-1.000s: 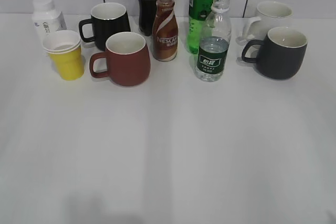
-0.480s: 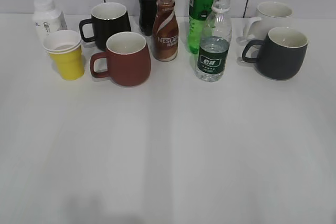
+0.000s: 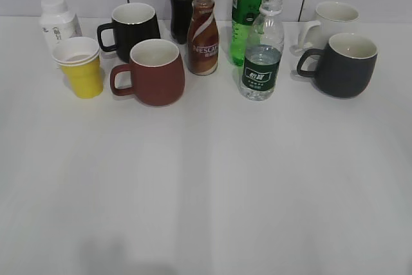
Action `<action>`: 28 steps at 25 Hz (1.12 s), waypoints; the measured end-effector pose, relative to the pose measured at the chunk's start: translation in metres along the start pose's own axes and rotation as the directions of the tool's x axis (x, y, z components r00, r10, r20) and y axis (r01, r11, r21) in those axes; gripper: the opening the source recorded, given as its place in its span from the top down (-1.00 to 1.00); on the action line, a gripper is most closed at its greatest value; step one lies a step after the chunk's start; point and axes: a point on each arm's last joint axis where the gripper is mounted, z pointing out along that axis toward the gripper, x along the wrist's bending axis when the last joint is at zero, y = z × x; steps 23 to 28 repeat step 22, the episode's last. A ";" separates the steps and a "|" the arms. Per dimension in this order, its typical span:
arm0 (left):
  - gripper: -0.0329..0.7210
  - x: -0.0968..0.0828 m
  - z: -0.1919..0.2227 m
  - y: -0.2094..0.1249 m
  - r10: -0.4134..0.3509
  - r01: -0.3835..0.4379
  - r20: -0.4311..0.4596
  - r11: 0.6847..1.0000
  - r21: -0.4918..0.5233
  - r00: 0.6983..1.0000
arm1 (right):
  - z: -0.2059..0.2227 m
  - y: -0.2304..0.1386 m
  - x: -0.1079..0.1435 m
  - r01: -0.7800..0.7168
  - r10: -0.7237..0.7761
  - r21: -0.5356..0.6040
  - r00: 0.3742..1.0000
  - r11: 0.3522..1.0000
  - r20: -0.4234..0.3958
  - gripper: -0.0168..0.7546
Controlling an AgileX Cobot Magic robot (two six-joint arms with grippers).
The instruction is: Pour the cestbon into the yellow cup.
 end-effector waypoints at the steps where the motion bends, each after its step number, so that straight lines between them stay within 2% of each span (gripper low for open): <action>1: -0.37 0.000 0.000 0.000 0.001 -0.001 0.002 1.000 0.000 1.000 | 0.000 0.000 0.000 0.000 0.000 0.000 1.000 1.000 0.000 -0.51; 28: -0.32 0.000 0.000 0.000 0.002 -0.002 0.004 1.000 -0.001 1.000 | 0.000 0.000 0.000 0.000 0.000 0.000 1.000 1.000 0.000 -0.51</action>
